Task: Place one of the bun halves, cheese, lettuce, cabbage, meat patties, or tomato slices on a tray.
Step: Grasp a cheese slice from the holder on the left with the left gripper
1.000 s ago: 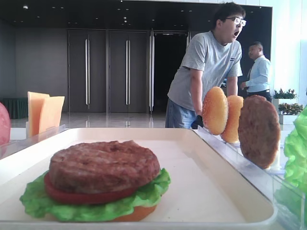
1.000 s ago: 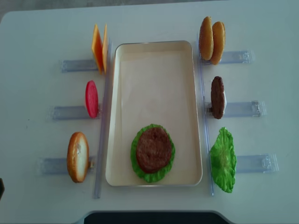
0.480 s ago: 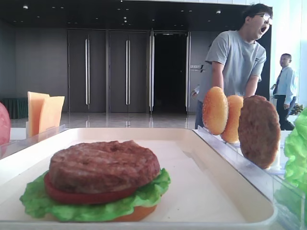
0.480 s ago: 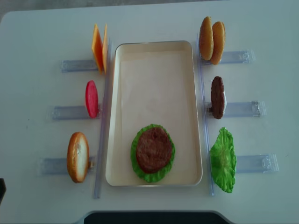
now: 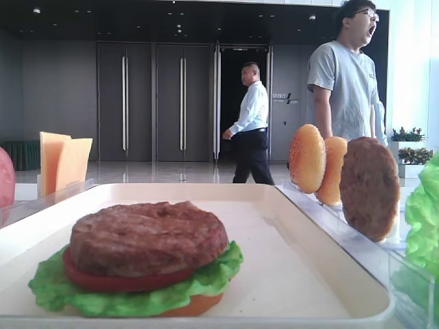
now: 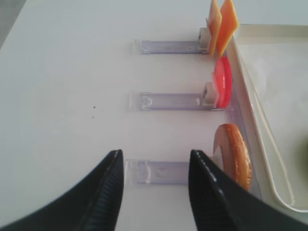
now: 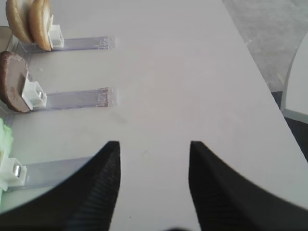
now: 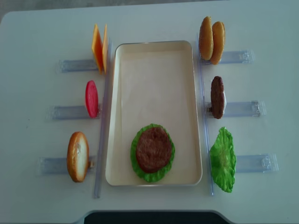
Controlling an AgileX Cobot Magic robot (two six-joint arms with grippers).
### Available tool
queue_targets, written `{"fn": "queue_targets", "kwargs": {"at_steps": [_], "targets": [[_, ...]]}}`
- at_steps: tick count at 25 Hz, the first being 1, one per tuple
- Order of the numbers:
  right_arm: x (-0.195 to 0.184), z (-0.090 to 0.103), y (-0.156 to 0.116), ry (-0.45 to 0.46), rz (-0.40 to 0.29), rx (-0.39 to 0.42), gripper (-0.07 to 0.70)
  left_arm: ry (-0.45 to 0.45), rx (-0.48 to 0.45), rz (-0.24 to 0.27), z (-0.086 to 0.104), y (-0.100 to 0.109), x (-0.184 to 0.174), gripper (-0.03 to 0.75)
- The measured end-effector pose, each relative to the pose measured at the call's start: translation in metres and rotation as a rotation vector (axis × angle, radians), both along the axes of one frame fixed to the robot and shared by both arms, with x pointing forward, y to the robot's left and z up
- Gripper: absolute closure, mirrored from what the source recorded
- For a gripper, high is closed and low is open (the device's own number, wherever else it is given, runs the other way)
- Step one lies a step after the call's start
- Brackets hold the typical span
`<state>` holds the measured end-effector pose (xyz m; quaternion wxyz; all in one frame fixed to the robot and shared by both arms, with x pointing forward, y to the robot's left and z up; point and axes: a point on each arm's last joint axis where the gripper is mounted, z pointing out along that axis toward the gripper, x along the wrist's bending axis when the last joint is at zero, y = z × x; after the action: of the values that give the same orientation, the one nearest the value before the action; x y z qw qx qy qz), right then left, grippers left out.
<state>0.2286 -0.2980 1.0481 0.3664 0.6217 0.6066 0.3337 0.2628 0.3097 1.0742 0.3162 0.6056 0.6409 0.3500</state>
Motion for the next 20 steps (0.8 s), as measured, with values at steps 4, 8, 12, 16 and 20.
{"fn": "queue_targets", "kwargs": {"at_steps": [4, 8, 12, 16, 20], "targets": [[0.000, 0.000, 0.000, -0.001, 0.000, 0.000, 0.310, 0.104, 0.003, 0.047, 0.020, 0.001, 0.047, 0.368], [0.000, 0.000, 0.000, -0.002, 0.000, 0.000, 0.310, 0.214, 0.003, 0.052, 0.034, -0.002, 0.111, 0.368], [0.000, 0.000, 0.000, -0.002, 0.000, 0.000, 0.310, 0.327, 0.011, 0.052, 0.037, -0.005, 0.177, 0.368], [0.000, 0.000, 0.000, -0.002, 0.000, 0.000, 0.311, 0.394, 0.016, 0.051, 0.033, -0.008, 0.243, 0.368], [0.000, 0.000, 0.000, -0.002, 0.000, 0.000, 0.315, 0.429, -0.007, 0.049, 0.025, -0.012, 0.297, 0.368]]}}
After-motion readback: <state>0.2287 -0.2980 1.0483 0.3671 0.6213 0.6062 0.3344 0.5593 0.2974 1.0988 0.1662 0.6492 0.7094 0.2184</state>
